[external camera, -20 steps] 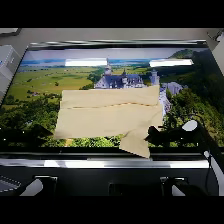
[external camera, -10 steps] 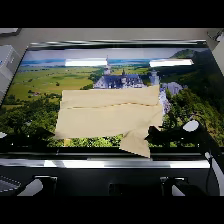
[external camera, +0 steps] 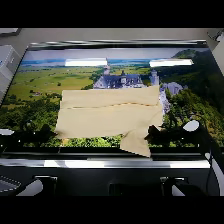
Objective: Fold the clothes and pants, and hang the long-sleeved shirts on hangers.
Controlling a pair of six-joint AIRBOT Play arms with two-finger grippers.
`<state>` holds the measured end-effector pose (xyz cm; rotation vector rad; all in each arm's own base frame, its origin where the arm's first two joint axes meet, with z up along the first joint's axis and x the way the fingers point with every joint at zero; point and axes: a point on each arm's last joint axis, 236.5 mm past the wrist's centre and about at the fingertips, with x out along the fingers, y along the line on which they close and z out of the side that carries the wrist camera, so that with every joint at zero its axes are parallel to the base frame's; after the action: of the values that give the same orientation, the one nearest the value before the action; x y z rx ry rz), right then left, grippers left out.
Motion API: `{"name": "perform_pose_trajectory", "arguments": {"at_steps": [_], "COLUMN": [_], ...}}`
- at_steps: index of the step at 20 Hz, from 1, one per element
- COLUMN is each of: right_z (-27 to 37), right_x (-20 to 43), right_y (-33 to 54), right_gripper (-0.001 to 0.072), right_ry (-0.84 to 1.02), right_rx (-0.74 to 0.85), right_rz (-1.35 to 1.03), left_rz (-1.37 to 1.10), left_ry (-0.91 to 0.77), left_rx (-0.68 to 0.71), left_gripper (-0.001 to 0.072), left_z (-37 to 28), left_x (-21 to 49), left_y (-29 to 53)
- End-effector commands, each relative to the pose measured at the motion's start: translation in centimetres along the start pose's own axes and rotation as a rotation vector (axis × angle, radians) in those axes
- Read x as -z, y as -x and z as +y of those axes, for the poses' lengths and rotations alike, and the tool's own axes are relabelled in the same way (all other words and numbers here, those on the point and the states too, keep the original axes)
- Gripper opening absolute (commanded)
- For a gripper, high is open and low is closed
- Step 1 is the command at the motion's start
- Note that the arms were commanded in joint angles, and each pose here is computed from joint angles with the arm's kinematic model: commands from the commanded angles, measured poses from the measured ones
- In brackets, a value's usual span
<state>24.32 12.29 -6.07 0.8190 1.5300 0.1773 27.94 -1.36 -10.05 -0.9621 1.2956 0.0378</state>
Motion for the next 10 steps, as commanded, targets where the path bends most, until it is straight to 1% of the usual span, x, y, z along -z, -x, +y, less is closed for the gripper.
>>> {"name": "perform_pose_trajectory", "arguments": {"at_steps": [1, 4, 6, 8, 10], "right_z": [1.4, 4.6, 6.1, 7.3, 8.7], "right_x": [-0.5, -2.1, -5.1, -8.6, -11.4], "right_y": [1.0, 4.2, 6.8, 8.7, 9.0], "right_gripper": [0.0032, 0.0030, 0.0029, 0.0029, 0.0029], "right_ry": [0.062, 0.183, 0.248, 0.271, 0.279], "right_rx": [-0.034, -0.062, -0.031, 0.008, 0.003], "right_rz": [-0.044, -0.132, -0.234, -0.318, -0.325], "left_rz": [0.001, -0.014, -0.063, -0.142, -0.195], "left_ry": [0.000, -0.026, -0.063, -0.121, -0.173], "left_rx": [0.019, 0.070, 0.095, 0.113, 0.133], "left_gripper": [0.0016, 0.0015, 0.0014, 0.0014, 0.0013], "left_z": [-0.7, -3.1, -5.5, -8.5, -11.7], "left_x": [-0.1, -1.4, -3.7, -6.6, -9.3], "left_y": [0.0, 1.3, 2.8, 4.5, 5.4]}}
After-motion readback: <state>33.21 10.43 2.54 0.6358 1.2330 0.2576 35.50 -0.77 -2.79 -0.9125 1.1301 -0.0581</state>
